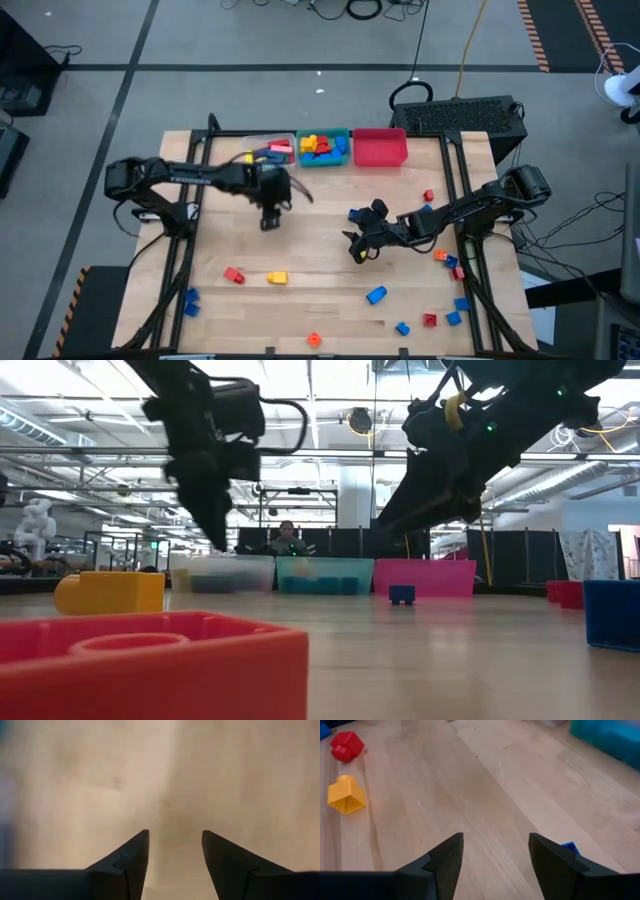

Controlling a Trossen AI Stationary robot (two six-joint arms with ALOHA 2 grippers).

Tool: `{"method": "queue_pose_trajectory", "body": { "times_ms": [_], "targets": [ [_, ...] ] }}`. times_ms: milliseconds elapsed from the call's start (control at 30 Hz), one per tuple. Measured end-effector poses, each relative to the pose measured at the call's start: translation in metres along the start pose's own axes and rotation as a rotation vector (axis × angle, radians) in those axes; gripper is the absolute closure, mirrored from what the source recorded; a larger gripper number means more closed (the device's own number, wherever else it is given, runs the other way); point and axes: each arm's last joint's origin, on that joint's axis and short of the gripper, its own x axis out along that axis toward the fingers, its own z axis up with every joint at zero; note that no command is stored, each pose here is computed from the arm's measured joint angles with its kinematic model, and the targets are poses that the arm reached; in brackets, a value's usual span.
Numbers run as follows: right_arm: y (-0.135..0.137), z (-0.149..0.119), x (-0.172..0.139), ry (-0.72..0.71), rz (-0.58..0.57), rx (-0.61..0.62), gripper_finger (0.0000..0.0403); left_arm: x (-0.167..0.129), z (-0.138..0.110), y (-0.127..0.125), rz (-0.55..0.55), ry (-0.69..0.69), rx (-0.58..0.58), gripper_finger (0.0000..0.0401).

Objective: Sort blocks by size
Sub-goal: Put the yellow 1 stud game piece into the green bin

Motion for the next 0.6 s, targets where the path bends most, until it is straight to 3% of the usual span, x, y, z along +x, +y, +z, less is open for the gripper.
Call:
{"method": "queue_pose_trajectory", "body": {
  "times_ms": [333, 600],
  "targets": [
    [0.001, -0.001, -0.001, -0.001, 0.003, -0.001, 0.0193, 0.003, -0.015, -0.085, -0.109, 0.052, 0.111, 0.0216],
    [0.002, -0.001, -0.001, -0.002, 0.005, 0.017, 0.0193, 0.001, -0.02, -0.137, -0.172, -0.049, 0.073, 0.0216]
  ]
}}
